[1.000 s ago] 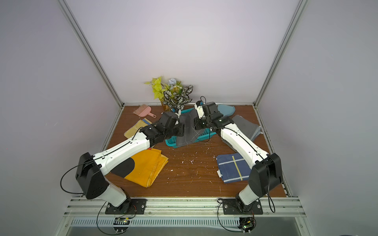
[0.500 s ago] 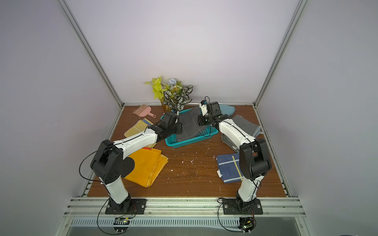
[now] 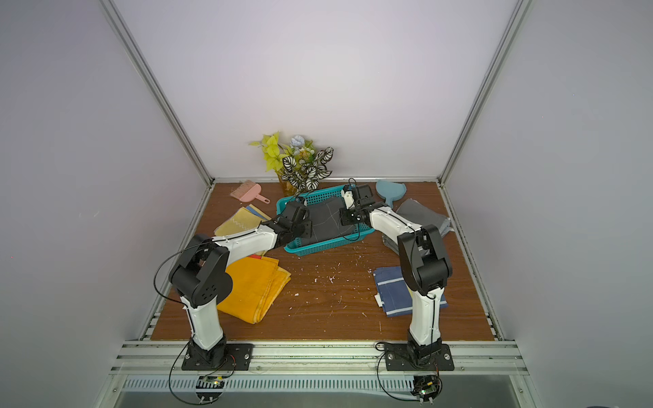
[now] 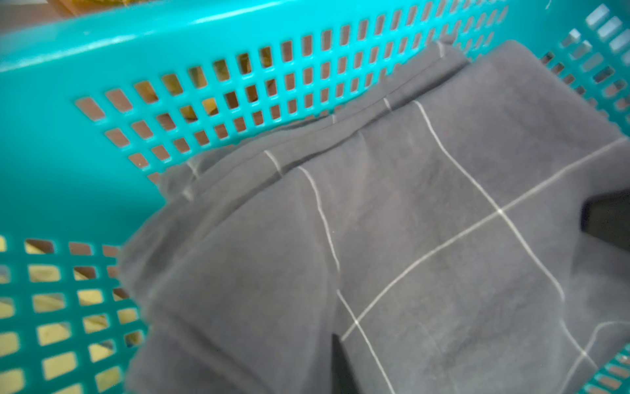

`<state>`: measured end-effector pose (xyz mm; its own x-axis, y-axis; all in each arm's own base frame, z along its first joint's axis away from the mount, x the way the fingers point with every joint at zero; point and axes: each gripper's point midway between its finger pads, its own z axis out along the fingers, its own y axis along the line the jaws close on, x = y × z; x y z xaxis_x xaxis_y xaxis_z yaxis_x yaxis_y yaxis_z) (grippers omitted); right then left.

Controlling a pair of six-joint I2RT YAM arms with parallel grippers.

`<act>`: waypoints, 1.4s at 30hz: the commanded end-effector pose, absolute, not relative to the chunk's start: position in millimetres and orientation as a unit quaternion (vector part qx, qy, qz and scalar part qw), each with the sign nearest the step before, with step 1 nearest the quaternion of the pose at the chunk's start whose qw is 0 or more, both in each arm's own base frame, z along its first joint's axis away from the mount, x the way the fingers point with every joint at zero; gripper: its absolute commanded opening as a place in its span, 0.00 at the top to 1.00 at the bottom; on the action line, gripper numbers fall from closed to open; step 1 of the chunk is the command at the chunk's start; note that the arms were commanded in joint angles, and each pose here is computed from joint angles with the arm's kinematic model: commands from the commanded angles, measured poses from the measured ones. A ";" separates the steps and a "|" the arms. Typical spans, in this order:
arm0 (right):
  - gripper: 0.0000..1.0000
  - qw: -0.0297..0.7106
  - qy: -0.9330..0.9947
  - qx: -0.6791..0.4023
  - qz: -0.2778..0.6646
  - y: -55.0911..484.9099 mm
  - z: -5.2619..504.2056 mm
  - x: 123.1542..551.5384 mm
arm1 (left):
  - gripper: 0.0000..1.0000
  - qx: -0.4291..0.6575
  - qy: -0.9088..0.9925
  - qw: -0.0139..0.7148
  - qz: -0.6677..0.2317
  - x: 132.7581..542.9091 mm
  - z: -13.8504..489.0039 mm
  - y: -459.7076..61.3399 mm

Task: Put the folded pillowcase in the basket
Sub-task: Place the pillowcase in the basket, then move the pillowcase to the center of the board.

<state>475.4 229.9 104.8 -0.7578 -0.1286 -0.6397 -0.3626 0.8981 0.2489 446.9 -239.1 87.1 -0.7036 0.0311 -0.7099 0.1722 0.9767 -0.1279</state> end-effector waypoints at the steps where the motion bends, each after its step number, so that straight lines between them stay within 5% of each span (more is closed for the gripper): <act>1: 0.68 0.367 0.904 -0.134 0.174 229.1 133.1 495.0 | 0.51 0.052 0.920 0.380 -0.075 452.2 80.8 -228.3; 5: 0.48 0.384 0.898 -0.133 0.171 227.8 150.5 497.3 | 0.30 0.048 0.912 0.399 -0.085 452.8 99.2 -228.4; 18: 0.02 0.466 0.866 -0.105 0.149 189.0 247.3 446.2 | 0.16 0.048 0.857 0.474 -0.198 434.6 222.6 -243.0; 31: 0.01 0.295 0.952 -0.016 0.074 100.3 119.9 304.5 | 0.11 0.073 0.879 0.378 -0.281 338.1 182.4 -285.9; 42: 0.11 0.218 0.972 0.043 0.078 91.3 52.7 267.1 | 0.07 0.081 0.881 0.385 -0.263 293.8 173.5 -283.4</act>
